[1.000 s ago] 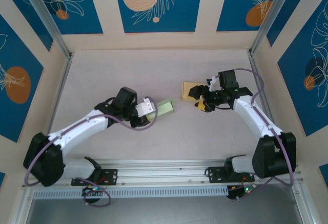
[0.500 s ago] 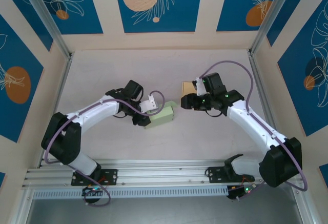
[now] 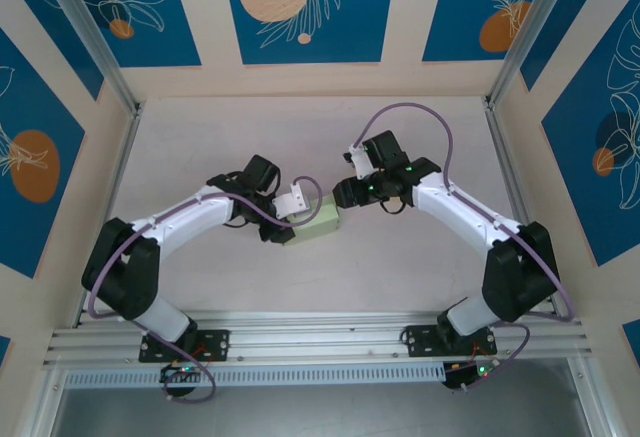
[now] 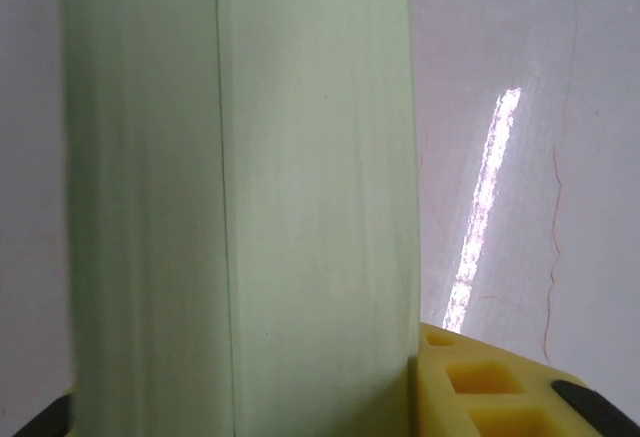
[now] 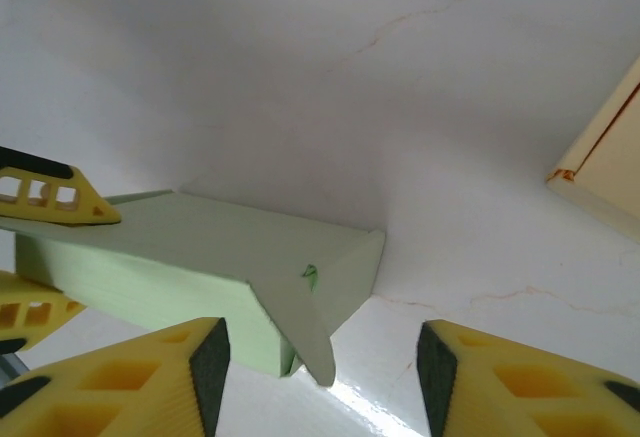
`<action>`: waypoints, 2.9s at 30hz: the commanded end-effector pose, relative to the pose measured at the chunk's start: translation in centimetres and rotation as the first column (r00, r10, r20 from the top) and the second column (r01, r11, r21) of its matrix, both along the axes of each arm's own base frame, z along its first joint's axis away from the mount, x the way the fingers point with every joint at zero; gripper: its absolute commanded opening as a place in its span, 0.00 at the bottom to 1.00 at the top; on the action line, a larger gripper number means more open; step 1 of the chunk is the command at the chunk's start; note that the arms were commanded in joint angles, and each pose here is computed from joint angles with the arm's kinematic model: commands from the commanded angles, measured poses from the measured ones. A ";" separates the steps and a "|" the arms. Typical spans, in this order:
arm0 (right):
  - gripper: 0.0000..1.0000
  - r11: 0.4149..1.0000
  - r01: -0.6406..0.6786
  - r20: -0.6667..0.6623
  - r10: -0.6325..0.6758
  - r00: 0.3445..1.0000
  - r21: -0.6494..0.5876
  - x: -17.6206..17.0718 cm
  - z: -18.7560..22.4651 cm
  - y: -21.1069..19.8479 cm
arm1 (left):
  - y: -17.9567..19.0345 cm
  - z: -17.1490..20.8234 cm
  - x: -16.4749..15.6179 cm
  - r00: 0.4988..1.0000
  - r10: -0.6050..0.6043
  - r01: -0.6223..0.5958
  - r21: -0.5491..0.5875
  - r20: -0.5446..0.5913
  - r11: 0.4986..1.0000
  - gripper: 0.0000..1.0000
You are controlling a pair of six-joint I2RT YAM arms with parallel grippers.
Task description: Fold the paper box
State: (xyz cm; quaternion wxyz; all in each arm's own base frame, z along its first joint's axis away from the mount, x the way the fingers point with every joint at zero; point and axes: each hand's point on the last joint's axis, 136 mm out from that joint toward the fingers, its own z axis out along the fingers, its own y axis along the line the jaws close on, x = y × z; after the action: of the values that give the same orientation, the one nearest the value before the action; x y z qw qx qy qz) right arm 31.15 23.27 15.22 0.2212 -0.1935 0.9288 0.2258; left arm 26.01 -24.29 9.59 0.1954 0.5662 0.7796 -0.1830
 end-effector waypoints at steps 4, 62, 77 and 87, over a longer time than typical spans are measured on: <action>0.38 0.998 -0.068 0.032 0.068 0.997 -0.001 0.4 0.9 1.8 | 0.1 -0.4 1.3 1.000 -0.002 0.002 0.026 0.010 1.000 0.42; 0.01 0.989 0.107 -0.006 -0.108 0.994 -0.100 -2.2 -2.6 1.7 | 0.7 0.6 4.3 0.973 0.188 -0.188 -0.013 0.137 0.982 0.49; 0.00 0.982 0.168 0.024 -0.167 0.986 -0.082 -2.3 -2.5 2.5 | 0.5 0.1 3.9 0.977 0.181 -0.179 -0.024 0.116 0.983 0.49; 0.00 0.979 0.172 0.040 -0.169 0.985 -0.111 -2.3 -2.8 1.8 | 0.5 2.7 4.0 0.957 0.229 -0.212 -0.112 0.178 0.971 0.78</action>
State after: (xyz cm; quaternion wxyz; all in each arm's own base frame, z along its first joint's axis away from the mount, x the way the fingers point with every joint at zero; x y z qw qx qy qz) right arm 30.53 26.00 14.10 0.2754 -0.1271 0.9385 0.1650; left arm 29.30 -23.85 9.92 0.2677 0.4983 0.8129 -0.1385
